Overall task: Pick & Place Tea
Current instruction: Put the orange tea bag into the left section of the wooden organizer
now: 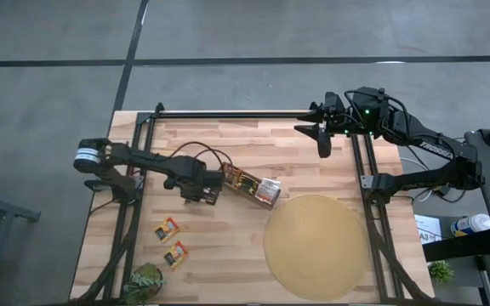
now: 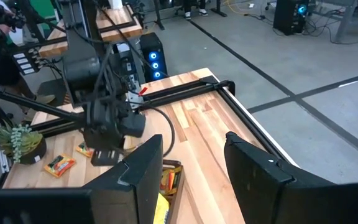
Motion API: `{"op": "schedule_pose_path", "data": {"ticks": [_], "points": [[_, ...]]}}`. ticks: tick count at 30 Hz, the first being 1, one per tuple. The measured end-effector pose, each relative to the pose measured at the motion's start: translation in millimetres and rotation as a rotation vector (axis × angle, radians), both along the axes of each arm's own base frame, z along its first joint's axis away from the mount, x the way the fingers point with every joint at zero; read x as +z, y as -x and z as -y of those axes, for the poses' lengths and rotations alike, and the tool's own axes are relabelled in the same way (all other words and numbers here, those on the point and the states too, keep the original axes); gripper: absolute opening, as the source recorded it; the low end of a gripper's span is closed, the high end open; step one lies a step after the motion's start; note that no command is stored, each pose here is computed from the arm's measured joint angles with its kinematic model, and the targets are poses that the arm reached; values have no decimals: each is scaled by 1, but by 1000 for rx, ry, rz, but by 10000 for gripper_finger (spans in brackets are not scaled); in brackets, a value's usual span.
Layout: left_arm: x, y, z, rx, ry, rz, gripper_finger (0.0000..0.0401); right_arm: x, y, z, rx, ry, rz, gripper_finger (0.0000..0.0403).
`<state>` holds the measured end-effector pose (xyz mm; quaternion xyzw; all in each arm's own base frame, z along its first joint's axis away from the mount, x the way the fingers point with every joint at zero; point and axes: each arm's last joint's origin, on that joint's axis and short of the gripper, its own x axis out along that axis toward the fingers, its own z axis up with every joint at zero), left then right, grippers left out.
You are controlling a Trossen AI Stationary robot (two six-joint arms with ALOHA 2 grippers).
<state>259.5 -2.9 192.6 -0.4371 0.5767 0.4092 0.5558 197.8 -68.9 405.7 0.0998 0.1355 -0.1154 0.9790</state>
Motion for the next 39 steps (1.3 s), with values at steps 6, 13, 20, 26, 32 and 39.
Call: {"op": "schedule_pose_path", "data": {"ticks": [6, 13, 20, 26, 32, 39], "points": [[25, 13, -2, 50, -45, 83, 0, 0, 0, 0, 1, 0, -1, 169], [53, 29, -7, 106, -89, 214, 0, 0, 0, 0, 1, 1, -1, 169], [67, 36, -11, 132, -111, 310, 0, 0, 0, 0, 2, 6, -2, 169], [73, 27, -15, 151, -121, 413, 0, 0, 0, 0, 3, 9, -2, 169], [77, 19, -21, 157, -129, 514, 0, 0, 0, 0, 3, 7, -2, 169], [80, 17, -23, 102, -148, 538, 0, 0, 0, 0, 3, 10, -2, 169]]}}
